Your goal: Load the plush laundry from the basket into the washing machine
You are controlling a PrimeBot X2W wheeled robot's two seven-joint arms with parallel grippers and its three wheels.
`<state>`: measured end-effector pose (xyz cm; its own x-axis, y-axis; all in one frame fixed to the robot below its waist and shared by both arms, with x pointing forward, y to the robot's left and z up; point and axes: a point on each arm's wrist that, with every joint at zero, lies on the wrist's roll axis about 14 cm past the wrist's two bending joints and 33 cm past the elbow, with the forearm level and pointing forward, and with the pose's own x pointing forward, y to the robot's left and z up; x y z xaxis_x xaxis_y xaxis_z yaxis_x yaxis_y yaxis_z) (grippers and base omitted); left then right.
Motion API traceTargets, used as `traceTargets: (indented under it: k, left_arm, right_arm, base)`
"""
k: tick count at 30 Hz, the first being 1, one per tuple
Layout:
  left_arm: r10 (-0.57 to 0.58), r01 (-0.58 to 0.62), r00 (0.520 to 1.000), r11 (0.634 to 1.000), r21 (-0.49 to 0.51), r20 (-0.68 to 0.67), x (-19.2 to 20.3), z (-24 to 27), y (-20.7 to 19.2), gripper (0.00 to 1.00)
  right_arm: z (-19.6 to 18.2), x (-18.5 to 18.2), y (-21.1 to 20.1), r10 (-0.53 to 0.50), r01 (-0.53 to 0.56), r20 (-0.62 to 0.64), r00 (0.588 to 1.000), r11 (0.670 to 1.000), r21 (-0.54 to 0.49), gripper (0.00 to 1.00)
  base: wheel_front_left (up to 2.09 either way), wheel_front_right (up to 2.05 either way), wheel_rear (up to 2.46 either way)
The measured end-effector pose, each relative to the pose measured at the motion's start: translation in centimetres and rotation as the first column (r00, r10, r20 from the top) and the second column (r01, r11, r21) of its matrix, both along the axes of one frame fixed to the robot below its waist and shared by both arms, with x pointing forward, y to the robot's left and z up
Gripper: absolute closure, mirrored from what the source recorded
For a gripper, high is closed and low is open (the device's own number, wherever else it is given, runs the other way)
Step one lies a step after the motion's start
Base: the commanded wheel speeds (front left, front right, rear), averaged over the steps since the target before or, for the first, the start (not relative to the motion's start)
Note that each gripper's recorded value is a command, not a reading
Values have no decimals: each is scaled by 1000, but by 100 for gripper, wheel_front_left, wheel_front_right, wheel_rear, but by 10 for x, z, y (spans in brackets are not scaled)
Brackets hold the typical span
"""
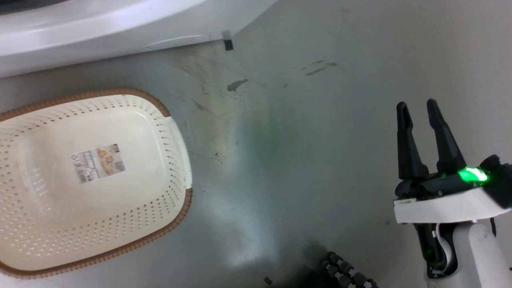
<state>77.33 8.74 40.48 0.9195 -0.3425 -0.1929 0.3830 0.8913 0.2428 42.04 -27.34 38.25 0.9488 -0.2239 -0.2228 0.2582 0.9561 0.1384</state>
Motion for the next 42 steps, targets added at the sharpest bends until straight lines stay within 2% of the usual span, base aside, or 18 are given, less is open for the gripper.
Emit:
traceTargets:
  k: [2,3,4,5,12,19,21,23,25,26,27,28,29,30,32,34,35,42]
  left_arm:
    - [-9,10,999,1000,21,-36,0,-16,-4,100]
    - [-15,17,999,999,31,-50,-1,-21,-6,81]
    - [-18,20,998,999,35,-60,-2,-25,-7,53]
    - [-20,22,998,999,35,-65,-4,-26,-7,0]
    - [-9,8,999,1000,-7,-34,-18,-5,4,0]
    - [-38,41,999,989,-140,24,-73,30,-9,0]
    - [-23,24,1000,983,-183,7,-107,39,-5,0]
    - [-10,11,1000,980,-199,6,-118,43,-1,0]
    - [8,0,999,970,-241,33,-140,62,4,0]
    - [27,-6,997,960,-278,71,-165,80,9,0]
    - [27,-6,997,960,-278,71,-165,80,9,0]
    - [50,-17,994,948,-316,96,-195,93,15,0]
    - [50,-17,994,948,-316,96,-195,93,15,0]
    - [73,-33,991,942,-333,109,-228,98,23,0]
    - [120,-69,985,933,-352,125,-260,104,36,0]
    - [140,-85,981,931,-356,131,-275,106,41,0]
    - [245,-169,957,906,-389,155,-330,115,66,0]
    - [349,-262,918,890,-374,187,-404,120,89,0]
  right_arm:
    - [0,0,-4,-7,7,-1,1000,1000,-9,0]
    - [0,0,-5,-10,10,-1,1000,1000,-11,0]
    - [0,0,-6,-13,13,-1,1000,1000,-12,0]
    - [1,0,-6,-14,14,2,1000,1000,-12,0]
    - [31,5,-11,-10,14,80,997,998,-55,0]
    - [80,3,-8,27,-4,190,981,992,-124,0]
    - [97,-6,-4,41,-9,221,974,990,-144,0]
    - [102,-10,-2,46,-12,230,972,989,-149,0]
    - [110,-16,3,61,-23,248,967,988,-155,0]
    - [118,-20,11,81,-40,266,960,987,-158,0]
    - [118,-20,11,81,-40,266,960,987,-158,0]
    - [126,-24,20,108,-63,286,952,985,-159,0]
    - [126,-24,20,108,-63,286,952,985,-159,0]
    - [130,-27,33,141,-96,298,944,982,-160,0]
    - [136,-31,43,168,-123,314,934,980,-159,0]
    - [139,-33,46,174,-129,323,930,979,-157,0]
    - [144,-38,62,210,-171,344,915,975,-141,0]
    - [149,-50,90,281,-252,362,889,959,-126,0]
  base:
    - [0,0,0]
    - [0,0,0]
    - [0,0,0]
    - [0,0,0]
    - [0,0,0]
    - [0,0,0]
    - [0,0,0]
    - [0,0,0]
    - [0,0,0]
    - [0,0,0]
    - [0,0,0]
    - [0,0,0]
    - [0,0,0]
    - [0,0,0]
    - [0,0,0]
    - [0,0,0]
    - [0,0,0]
    - [0,0,0]
